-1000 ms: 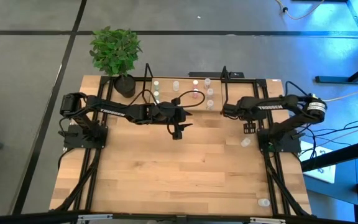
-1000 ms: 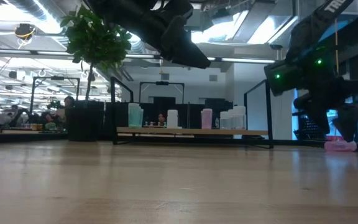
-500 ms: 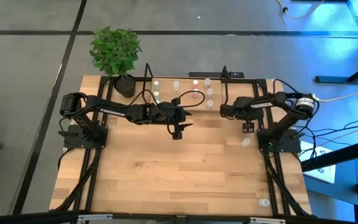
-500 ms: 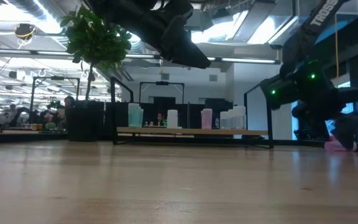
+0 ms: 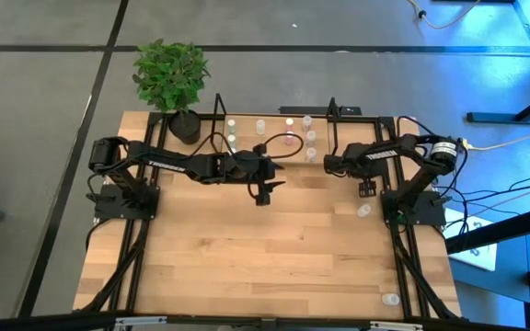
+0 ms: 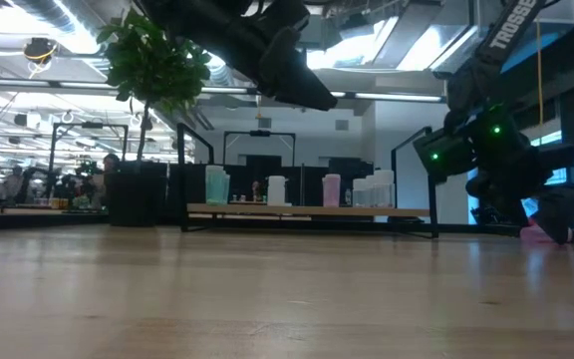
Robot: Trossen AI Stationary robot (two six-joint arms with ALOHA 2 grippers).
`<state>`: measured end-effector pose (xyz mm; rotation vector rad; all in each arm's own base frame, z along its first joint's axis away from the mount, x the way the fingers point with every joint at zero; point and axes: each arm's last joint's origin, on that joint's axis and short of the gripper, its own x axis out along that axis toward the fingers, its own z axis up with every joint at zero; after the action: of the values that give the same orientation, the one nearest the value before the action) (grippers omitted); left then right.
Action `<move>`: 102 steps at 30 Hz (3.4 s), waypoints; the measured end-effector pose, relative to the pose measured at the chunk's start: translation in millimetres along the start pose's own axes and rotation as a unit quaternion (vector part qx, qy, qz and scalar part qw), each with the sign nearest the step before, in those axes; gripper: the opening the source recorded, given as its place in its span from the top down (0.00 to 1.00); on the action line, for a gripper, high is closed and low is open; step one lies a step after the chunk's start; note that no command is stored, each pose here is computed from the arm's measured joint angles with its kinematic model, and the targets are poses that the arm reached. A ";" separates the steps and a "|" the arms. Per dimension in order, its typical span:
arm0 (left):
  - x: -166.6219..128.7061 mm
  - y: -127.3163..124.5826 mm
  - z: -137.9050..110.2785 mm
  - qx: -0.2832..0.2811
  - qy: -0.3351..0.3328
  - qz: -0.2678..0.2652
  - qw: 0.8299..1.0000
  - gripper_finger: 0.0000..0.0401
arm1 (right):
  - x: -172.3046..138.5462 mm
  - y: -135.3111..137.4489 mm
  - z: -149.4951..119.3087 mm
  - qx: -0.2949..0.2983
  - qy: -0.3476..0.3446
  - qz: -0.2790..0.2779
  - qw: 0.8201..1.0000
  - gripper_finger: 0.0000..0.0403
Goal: Pick and place medicine bottles onto shelf by color
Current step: Put the pink medicine bottle on the shelf aligned with the other pink medicine bottle
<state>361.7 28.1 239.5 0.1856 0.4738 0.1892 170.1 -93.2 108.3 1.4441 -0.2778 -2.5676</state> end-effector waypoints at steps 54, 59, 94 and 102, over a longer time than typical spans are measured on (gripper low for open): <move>0.0 0.1 -0.1 0.000 0.001 0.004 1.000 0.52 | -68.7 -33.5 -20.4 -0.246 0.053 0.009 0.968 0.72; 0.0 0.2 -0.1 0.000 0.001 0.004 1.000 0.52 | -85.5 -43.1 -24.0 -0.267 0.070 0.029 0.961 0.72; 0.0 0.1 -0.1 0.000 0.001 0.004 1.000 0.52 | -147.9 -151.1 -29.6 -0.402 0.258 0.069 0.876 0.72; 0.0 0.2 -0.1 0.000 0.001 0.004 1.000 0.52 | -157.2 -168.1 -35.5 -0.497 0.295 0.201 0.791 0.72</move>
<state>361.6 28.4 239.4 0.1873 0.4751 0.1979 269.6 105.6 177.4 1.3814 0.6849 -1.3655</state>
